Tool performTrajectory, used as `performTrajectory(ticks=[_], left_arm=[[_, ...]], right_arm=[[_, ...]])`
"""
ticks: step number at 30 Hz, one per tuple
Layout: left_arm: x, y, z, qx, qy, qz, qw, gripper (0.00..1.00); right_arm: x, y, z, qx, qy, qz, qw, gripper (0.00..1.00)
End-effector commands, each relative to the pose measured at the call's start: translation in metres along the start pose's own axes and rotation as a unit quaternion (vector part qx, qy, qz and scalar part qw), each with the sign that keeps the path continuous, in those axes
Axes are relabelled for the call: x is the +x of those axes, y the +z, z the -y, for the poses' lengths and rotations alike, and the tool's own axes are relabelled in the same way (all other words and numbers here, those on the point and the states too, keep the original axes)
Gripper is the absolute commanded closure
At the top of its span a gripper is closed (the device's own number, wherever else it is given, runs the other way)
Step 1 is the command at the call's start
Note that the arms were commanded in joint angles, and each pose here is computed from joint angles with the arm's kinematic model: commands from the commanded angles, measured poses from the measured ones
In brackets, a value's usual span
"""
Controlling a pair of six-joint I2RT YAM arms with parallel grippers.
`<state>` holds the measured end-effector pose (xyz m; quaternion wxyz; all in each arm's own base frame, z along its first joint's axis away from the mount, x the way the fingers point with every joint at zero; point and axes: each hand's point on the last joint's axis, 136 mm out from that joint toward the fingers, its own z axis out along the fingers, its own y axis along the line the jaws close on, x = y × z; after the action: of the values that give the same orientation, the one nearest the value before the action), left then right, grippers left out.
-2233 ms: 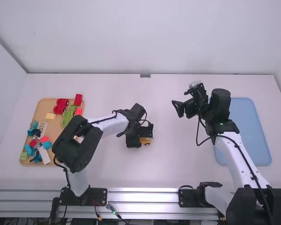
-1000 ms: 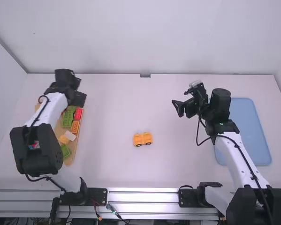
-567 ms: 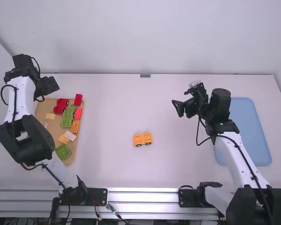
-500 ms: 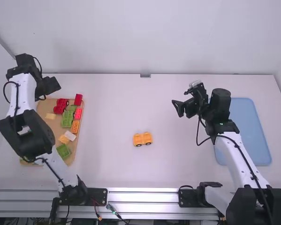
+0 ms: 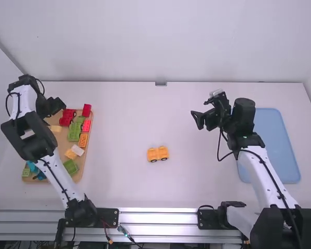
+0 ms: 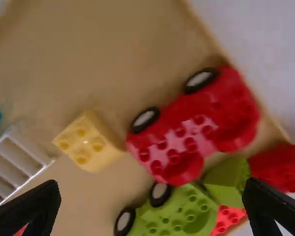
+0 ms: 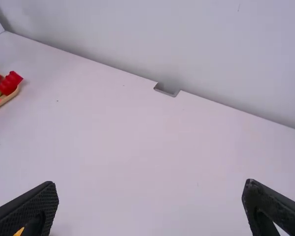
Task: Assemble lego blocks to make yellow taxi
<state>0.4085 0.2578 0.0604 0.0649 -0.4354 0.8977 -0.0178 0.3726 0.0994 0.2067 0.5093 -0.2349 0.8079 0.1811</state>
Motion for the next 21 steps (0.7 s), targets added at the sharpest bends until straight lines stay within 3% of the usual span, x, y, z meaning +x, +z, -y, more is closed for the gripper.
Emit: performTrajectory(ticks=[1, 5, 12, 14, 16, 19, 21], left_arm=[[0.003, 0.007, -0.018, -0.025, -0.086, -0.009, 0.996, 0.01], [0.0, 0.006, -0.036, -0.043, -0.176, -0.004, 0.984, 0.01], [-0.002, 0.021, -0.045, -0.039, -0.188, -0.001, 0.981, 0.0], [-0.003, 0.026, -0.046, -0.037, -0.191, 0.003, 0.981, 0.15], [-0.004, 0.03, -0.046, -0.034, -0.191, 0.007, 0.981, 0.13], [-0.004, 0.033, -0.042, -0.034, -0.192, 0.009, 0.981, 0.26], [-0.003, 0.035, -0.043, -0.036, -0.218, 0.009, 0.975, 0.26]], right_arm=[[-0.021, -0.006, 0.0, 0.004, -0.013, 0.021, 1.0, 0.01], [-0.02, -0.006, 0.0, 0.004, -0.013, 0.021, 1.0, 0.01], [-0.02, -0.005, 0.001, 0.004, -0.004, 0.021, 1.0, 0.01], [-0.019, -0.003, 0.002, 0.004, 0.005, 0.02, 1.0, 0.01], [-0.018, -0.003, 0.002, 0.003, 0.004, 0.018, 1.0, 0.01], [-0.018, -0.003, 0.002, 0.004, 0.005, 0.018, 1.0, 0.01], [-0.018, -0.003, 0.002, 0.003, 0.004, 0.018, 1.0, 0.01]])
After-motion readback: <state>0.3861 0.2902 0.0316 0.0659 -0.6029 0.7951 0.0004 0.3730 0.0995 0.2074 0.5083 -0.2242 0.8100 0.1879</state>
